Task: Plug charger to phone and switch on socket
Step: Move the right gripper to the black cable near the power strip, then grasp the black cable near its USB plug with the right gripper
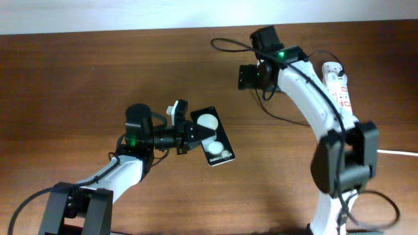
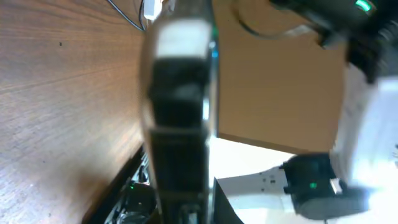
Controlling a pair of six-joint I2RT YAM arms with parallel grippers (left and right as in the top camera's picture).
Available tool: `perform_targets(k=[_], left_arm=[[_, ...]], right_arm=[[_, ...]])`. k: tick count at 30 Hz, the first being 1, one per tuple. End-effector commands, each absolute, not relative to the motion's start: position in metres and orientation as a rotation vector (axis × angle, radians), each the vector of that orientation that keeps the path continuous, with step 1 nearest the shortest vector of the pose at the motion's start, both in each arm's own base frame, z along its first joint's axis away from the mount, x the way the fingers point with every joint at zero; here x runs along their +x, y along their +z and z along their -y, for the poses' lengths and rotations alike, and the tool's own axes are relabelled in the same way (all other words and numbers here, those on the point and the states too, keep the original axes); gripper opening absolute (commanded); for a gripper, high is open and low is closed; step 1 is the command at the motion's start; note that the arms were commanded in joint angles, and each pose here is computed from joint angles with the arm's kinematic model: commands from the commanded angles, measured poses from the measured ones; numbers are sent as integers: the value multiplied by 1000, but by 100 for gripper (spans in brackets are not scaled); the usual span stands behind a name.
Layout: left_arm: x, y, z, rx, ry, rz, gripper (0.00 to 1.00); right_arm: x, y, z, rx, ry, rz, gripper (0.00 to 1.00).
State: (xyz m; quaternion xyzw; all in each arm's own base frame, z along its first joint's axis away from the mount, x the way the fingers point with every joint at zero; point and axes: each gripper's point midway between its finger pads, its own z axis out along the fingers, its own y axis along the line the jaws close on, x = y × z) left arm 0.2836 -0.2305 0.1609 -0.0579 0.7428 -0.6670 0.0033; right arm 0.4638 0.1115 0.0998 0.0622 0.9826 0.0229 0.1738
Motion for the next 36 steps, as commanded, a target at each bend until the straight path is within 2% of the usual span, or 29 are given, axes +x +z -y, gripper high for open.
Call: perform_targets(k=[1, 3, 4, 6, 7, 8, 12, 13, 16, 18, 21, 22, 23, 24, 25, 26, 27, 28, 29, 32, 34, 36], left_arm=[[284, 170, 232, -95, -2088, -2297, 0], [288, 168, 231, -119, -2067, -2291, 0], [289, 168, 231, -127, -2060, -2289, 1], [289, 168, 231, -130, -2057, -2288, 1], [289, 168, 231, -130, -2057, -2288, 0], [289, 168, 231, -130, -2058, -2289, 0], [289, 168, 231, -130, -2057, -2289, 0], [289, 168, 231, -130, -2057, -2288, 0], [289, 168, 231, -130, -2058, -2289, 0], [289, 168, 231, -129, -2058, -2288, 0], [289, 168, 231, -129, -2058, -2289, 0], [289, 168, 231, -129, -2058, -2289, 1], [289, 168, 231, -130, -2058, -2289, 2], [289, 168, 231, -130, -2058, -2289, 2], [289, 168, 231, -130, -2058, -2289, 2], [289, 168, 231, -130, -2057, -2289, 3], [289, 168, 231, -130, -2057, -2288, 4], [290, 168, 231, -130, -2057, -2288, 4], [291, 167, 231, -137, -2052, -2287, 4], [294, 166, 230, -155, -2036, -2282, 3], [294, 166, 230, -155, -2035, -2282, 1], [294, 166, 230, -159, -2032, -2281, 0]], right_arm=[[484, 65, -90, 217, 84, -2809, 98], [488, 41, -88, 200, 76, -2834, 90], [487, 32, -93, 173, 98, -2856, 82], [484, 19, -102, 121, 160, -2889, 77], [482, 12, -101, 122, 155, -2903, 71], [480, 7, -101, 125, 151, -2918, 57], [457, 2, -96, 133, 121, -3017, 17], [446, 1, -95, 136, 113, -3059, 12], [390, 3, -108, 135, 187, -3289, 7], [362, 7, -122, 44, 145, -3384, 7], [345, 8, -152, -164, 123, -3404, 7], [340, 8, -164, -256, 121, -3395, 11], [338, 7, -174, -300, 117, -3385, 28], [337, 7, -179, -321, 120, -3374, 39], [342, 6, -183, -328, 133, -3350, 59], [347, 5, -183, -319, 142, -3333, 73], [358, 7, -180, -291, 160, -3305, 80], [370, 11, -176, -218, 173, -3276, 84], [384, 15, -172, -117, 189, -3246, 86], [438, 19, -137, 473, 265, -3078, 86], [459, 23, -129, 563, 409, -3006, 85], [465, 25, -126, 588, 481, -2986, 76]])
